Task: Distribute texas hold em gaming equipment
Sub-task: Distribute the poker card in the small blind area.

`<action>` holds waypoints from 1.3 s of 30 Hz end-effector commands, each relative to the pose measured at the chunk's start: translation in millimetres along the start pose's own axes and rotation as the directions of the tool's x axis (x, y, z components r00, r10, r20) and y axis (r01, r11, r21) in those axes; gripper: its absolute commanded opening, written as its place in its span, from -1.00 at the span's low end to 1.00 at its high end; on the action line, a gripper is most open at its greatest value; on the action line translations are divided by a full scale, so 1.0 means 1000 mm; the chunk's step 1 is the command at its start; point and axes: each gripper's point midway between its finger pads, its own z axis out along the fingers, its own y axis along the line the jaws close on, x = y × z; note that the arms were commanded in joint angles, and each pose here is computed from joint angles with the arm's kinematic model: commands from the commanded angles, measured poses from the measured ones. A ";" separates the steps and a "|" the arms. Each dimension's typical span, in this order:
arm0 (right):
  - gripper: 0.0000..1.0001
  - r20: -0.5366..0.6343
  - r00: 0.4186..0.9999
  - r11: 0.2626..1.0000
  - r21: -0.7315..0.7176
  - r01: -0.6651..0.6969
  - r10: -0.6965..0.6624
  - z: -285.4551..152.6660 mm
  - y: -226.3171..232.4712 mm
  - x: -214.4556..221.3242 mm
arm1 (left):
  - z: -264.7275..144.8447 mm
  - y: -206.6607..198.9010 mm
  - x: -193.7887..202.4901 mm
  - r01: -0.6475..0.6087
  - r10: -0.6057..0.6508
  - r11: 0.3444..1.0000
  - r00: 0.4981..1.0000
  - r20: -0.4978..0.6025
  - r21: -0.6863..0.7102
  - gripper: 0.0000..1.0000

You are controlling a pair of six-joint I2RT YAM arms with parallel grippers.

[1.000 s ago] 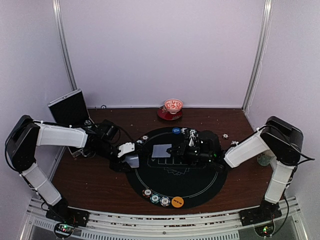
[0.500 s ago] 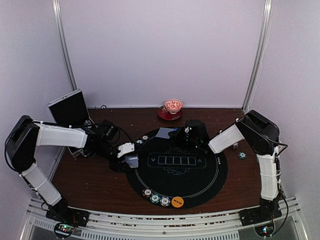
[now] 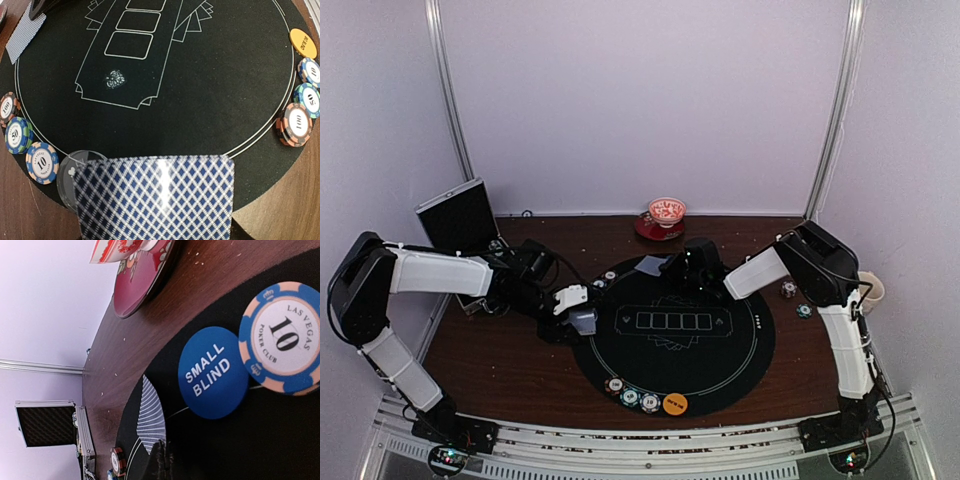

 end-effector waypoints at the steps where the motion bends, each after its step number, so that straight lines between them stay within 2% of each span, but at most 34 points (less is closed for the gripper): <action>1: -1.00 0.041 0.999 0.999 0.050 -0.014 0.012 0.006 -0.013 -0.010 | -0.006 0.003 -0.008 -0.014 0.014 1.000 0.999 0.037 -0.018 0.12; 18: -1.00 0.062 0.997 0.996 0.073 -0.044 0.040 0.012 -0.018 -0.012 | -0.006 0.002 -0.008 -0.016 0.016 1.000 0.999 0.039 -0.016 0.13; 20: -0.85 0.057 0.998 0.996 0.073 -0.044 0.040 0.011 -0.019 -0.011 | -0.006 0.002 -0.008 -0.014 0.015 1.000 0.999 0.038 -0.016 0.13; 24: -0.40 0.052 0.998 0.996 0.079 -0.032 0.028 0.002 -0.017 -0.008 | -0.005 0.002 -0.007 -0.015 0.016 1.000 0.999 0.038 -0.015 0.13; 26: -0.28 0.055 0.998 0.995 0.095 -0.019 0.014 -0.004 -0.019 -0.009 | -0.006 0.002 -0.007 -0.015 0.016 1.000 0.999 0.039 -0.013 0.13; 39: 0.02 0.050 0.992 0.979 0.178 0.103 -0.114 -0.054 -0.014 -0.015 | -0.005 0.003 -0.007 -0.015 0.015 1.000 0.999 0.037 -0.015 0.13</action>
